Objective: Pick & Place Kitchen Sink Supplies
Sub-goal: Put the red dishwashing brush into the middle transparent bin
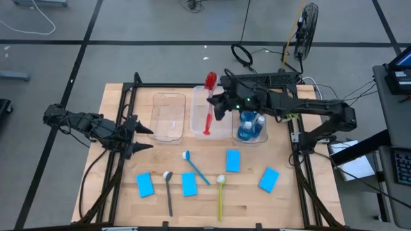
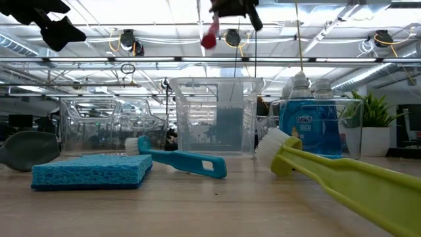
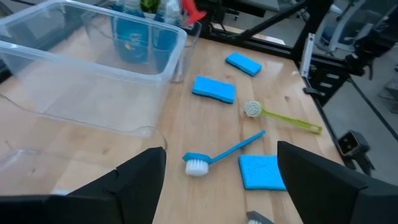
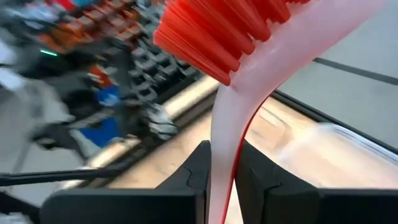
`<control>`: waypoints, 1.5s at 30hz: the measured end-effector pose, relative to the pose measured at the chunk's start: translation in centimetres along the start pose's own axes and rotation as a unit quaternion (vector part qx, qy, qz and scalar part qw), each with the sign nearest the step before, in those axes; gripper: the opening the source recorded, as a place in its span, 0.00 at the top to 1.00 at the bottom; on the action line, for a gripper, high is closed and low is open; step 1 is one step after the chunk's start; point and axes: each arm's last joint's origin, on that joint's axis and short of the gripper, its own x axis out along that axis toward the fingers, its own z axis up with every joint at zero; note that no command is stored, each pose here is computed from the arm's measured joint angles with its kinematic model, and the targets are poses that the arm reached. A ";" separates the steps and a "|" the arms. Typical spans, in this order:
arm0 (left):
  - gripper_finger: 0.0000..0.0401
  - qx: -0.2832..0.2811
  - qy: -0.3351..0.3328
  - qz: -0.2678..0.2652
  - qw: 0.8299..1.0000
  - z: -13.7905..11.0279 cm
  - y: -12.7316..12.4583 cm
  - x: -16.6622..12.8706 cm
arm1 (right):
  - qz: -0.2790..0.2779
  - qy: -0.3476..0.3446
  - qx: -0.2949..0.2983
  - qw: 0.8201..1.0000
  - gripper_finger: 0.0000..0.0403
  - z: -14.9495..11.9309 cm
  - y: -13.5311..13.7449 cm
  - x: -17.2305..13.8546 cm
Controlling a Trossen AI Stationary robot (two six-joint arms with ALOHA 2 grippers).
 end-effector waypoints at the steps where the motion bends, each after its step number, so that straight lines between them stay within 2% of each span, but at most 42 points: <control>1: 0.22 0.000 -0.002 0.005 1.000 0.0 0.0 0.0 | -0.010 0.005 -0.001 1.000 0.91 0.0 -0.4 0.1; 6: 0.20 -0.008 -0.004 0.009 1.000 0.0 0.0 0.0 | -0.036 0.008 -0.019 0.999 0.91 0.7 -1.9 0.3; 14: 0.19 -0.017 -0.004 0.009 1.000 0.0 0.0 0.0 | -0.081 0.023 -0.092 0.992 0.91 0.4 -4.1 2.4; 24: 0.24 -0.031 -0.010 0.022 0.999 0.1 0.1 0.0 | -0.109 0.094 -0.139 0.980 0.91 -2.6 -5.6 6.3; 35: 0.20 -0.036 -0.013 0.029 0.999 0.1 0.2 0.0 | -0.118 0.159 -0.144 0.970 0.91 -5.3 -6.8 9.0; 45: 0.20 -0.036 -0.013 0.030 0.999 0.1 0.2 0.0 | -0.107 0.185 -0.127 0.969 0.91 -6.2 -7.4 9.9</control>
